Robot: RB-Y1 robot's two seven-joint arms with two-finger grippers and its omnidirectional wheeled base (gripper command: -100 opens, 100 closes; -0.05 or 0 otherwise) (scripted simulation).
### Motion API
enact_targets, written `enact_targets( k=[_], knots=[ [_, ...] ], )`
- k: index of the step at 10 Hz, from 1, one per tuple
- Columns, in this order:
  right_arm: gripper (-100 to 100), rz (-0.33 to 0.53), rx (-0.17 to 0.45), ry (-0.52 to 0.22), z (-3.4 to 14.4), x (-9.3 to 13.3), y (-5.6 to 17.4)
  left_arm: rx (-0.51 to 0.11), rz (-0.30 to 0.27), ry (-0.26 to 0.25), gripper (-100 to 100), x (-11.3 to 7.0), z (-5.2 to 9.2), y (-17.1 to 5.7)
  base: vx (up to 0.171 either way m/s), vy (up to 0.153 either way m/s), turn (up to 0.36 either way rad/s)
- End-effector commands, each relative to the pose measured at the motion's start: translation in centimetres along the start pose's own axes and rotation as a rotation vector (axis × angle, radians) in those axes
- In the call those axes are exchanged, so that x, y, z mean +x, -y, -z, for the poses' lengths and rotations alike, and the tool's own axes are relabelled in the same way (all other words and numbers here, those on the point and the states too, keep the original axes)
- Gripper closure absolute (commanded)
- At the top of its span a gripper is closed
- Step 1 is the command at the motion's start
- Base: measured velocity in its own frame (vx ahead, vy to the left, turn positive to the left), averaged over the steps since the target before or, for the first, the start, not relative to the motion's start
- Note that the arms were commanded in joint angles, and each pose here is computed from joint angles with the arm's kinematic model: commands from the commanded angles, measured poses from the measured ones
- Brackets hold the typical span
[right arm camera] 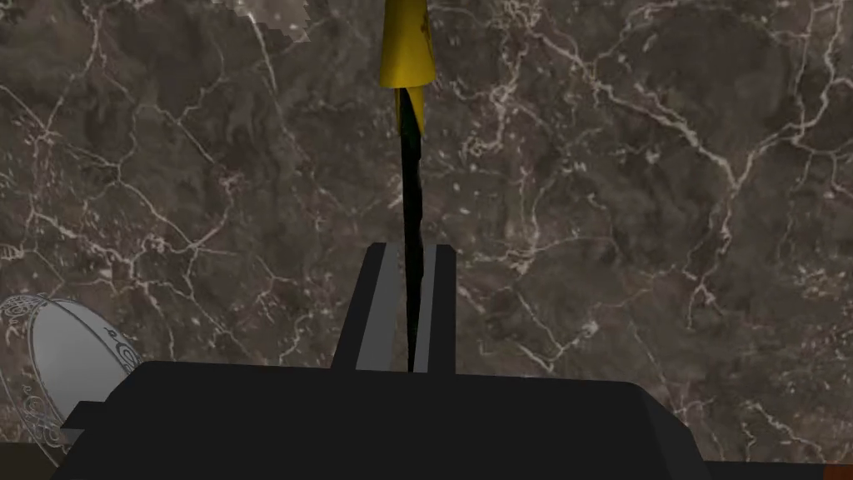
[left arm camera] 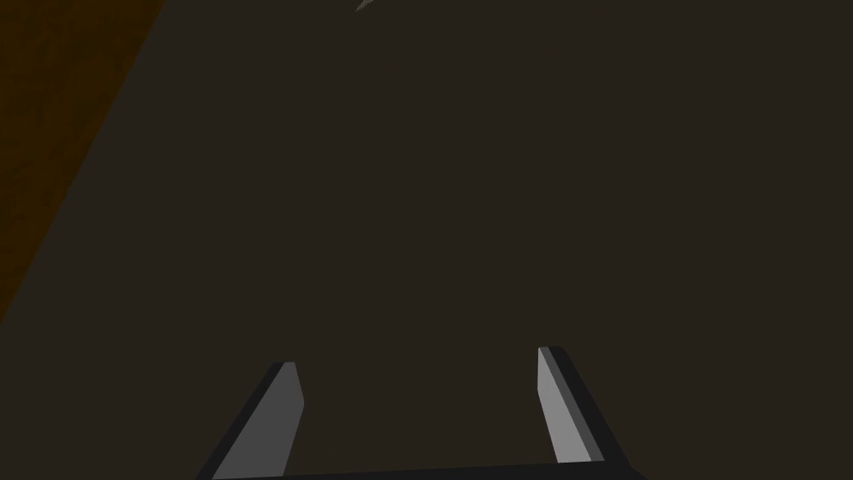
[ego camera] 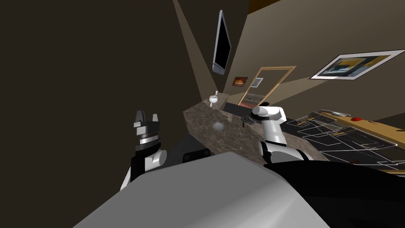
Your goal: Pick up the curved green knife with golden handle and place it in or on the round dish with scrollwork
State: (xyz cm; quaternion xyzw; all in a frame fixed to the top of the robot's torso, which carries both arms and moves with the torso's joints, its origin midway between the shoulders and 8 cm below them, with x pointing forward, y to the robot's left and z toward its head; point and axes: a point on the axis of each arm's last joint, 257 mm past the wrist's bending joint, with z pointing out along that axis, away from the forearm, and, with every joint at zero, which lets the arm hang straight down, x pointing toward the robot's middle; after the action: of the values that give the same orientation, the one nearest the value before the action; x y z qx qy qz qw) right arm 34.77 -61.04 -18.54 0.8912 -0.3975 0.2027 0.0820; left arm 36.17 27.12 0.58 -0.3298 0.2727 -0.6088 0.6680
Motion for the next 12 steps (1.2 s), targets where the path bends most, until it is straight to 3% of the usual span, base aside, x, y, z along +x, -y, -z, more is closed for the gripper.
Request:
enact_targets(
  k=[1, 8, 10, 12],
  knots=[
    [100, -0.001, 0.02, 0.001, 0.0, -0.5, 0.8, 0.0, 0.0, 0.0, 0, 0.0, 0.0, 0.0, 0.096, 0.127, 0.009],
    [100, 0.015, 0.093, 0.078, 0.2, -4.6, 3.5, 0.0, 0.0, 0.0, 0, 0.0, 0.0, 0.0, 0.099, 0.118, 0.0],
    [100, 0.026, 0.092, 0.148, 0.4, -7.3, 3.7, 0.0, 0.0, 0.0, 0, 0.0, 0.0, 0.0, 0.095, 0.11, 0.001],
    [100, 0.03, 0.085, 0.177, 0.4, -8.2, 3.5, 0.0, 0.0, 0.0, 0, 0.0, 0.0, 0.0, 0.069, 0.114, -0.004]
  ],
)
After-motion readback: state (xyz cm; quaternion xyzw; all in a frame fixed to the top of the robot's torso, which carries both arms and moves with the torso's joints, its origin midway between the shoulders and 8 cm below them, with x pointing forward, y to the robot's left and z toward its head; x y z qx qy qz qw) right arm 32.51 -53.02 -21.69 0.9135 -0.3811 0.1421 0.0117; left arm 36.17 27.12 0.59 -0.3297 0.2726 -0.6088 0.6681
